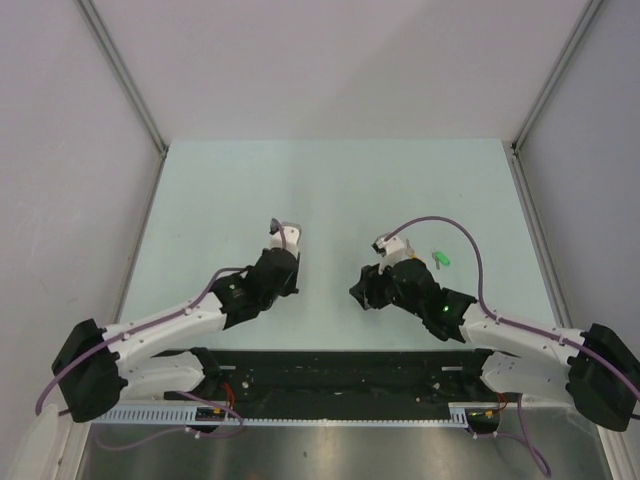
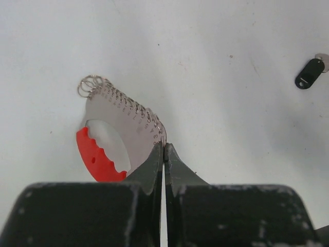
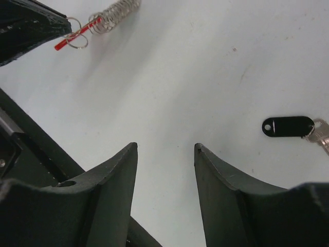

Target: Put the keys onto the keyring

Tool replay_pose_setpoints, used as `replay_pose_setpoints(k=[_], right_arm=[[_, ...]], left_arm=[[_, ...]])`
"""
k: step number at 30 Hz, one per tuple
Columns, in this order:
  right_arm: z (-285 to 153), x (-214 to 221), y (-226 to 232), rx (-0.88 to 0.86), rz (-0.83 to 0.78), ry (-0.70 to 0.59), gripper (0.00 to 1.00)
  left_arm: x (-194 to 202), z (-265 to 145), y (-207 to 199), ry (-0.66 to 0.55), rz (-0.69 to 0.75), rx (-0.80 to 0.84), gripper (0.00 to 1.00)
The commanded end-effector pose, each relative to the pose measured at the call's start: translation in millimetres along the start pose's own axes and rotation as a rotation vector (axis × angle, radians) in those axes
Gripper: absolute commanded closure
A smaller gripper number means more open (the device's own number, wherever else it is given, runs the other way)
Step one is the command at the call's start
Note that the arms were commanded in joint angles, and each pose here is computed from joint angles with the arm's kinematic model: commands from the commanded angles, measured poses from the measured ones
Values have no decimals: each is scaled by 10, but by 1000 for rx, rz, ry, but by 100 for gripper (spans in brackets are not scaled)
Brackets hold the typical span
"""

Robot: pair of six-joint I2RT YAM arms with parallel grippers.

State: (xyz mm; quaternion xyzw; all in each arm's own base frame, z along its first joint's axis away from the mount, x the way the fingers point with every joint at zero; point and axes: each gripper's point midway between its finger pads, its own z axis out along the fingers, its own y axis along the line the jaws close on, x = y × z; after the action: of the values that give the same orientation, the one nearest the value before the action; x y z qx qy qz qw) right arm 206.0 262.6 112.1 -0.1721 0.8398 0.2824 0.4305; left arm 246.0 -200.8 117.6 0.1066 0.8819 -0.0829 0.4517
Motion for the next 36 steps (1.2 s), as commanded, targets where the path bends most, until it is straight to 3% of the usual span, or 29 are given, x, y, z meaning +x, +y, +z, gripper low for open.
replay_pose_setpoints(k=[1,7,12,17,22,23,30,36], right_arm=[[-95,-320,253,-142,6,-107,48],[-255,-594,423,-269,-17,-193,48],[-360,-764,484,-331,-90,-259,47],[-371,-838,531,-363,-157,-296,45],[-358,-894,610,-413,-197,-325,45],[-355,-901,617,-419,-202,-328,45],[-281,-903,602,-427,-208,-328,46],[-204,-911,609,-457,-212,-330,48]], left_arm=[[-514,-198,-2,-236,19,49,100],[-915,-466,-127,-309,145,131,100],[-969,-545,-88,-279,329,120,100],[-990,-572,-179,-285,407,176,100],[-935,-595,-482,-389,378,356,100],[-1064,-666,-582,-471,349,404,100],[-1120,-820,-689,-679,261,509,100],[-995,-851,-712,-749,212,569,100]])
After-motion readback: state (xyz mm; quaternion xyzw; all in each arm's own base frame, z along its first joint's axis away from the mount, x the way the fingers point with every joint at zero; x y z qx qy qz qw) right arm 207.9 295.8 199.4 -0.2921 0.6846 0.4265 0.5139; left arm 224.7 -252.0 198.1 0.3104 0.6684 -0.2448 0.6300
